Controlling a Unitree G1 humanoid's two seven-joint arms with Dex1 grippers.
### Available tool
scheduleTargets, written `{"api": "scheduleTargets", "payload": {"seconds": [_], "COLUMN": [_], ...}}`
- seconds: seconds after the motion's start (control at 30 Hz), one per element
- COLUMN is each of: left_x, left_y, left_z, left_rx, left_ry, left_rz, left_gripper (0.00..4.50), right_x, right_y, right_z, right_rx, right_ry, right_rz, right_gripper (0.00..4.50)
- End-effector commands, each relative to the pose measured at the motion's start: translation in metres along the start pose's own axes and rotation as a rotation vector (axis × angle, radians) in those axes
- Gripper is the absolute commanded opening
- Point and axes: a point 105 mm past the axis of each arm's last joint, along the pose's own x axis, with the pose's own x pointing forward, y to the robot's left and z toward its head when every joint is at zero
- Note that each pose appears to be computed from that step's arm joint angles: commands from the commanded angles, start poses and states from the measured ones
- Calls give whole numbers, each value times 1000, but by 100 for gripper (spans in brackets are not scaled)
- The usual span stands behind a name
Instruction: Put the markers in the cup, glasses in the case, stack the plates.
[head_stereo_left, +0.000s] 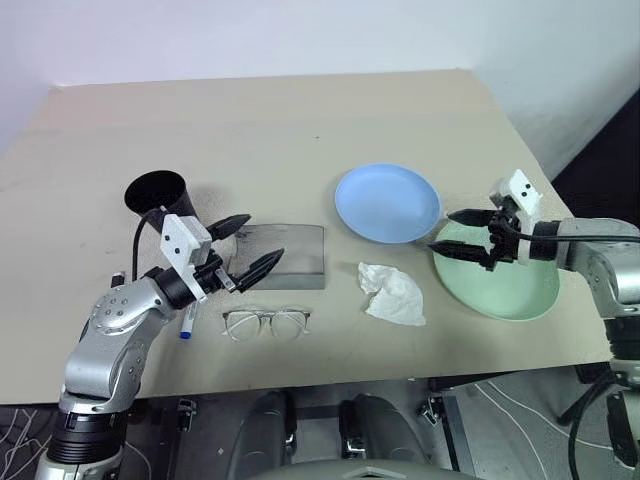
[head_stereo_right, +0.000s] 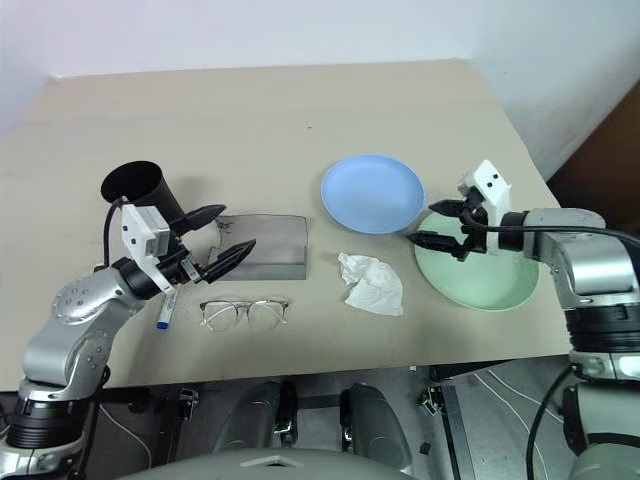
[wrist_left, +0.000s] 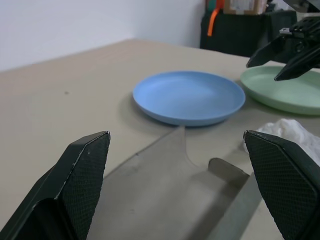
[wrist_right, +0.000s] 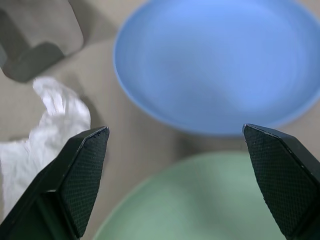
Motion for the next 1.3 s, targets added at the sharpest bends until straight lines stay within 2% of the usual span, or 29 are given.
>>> {"api": "scheduleTargets", "payload": {"seconds": [0.03, 0.23, 0.43, 0.7, 0.8, 1.17, 1.23, 1.3], "left_x": [7, 16, 20, 21, 23, 26, 27, 28], "left_y": [-5, -21, -28, -32, -33, -32, -33, -33], "left_z": [6, 18, 21, 1, 0, -1, -1, -1], "left_rx": [24, 0, 17, 80, 62, 29, 30, 28], "left_ry": [-3, -70, -49, 33, 19, -17, -19, -22], "left_rz": [-56, -193, -294, -347, -346, -340, -342, -344], "left_gripper": [448, 448, 448, 448, 450, 450, 450, 450], "right_x": [-6, -7, -5, -2, -2, -12, -17, -20], "right_y": [16, 37, 42, 37, 34, 24, 21, 19], "right_z": [5, -9, -25, -40, -47, -34, -28, -24], "right_rx": [3, 39, 51, 55, 20, 1, 3, 11], "right_ry": [25, 105, 155, 205, 248, 211, 195, 185], "right_rz": [48, 109, 90, 41, 8, -32, -44, -55], "right_gripper": [450, 450, 450, 450, 390, 33, 4, 4]}}
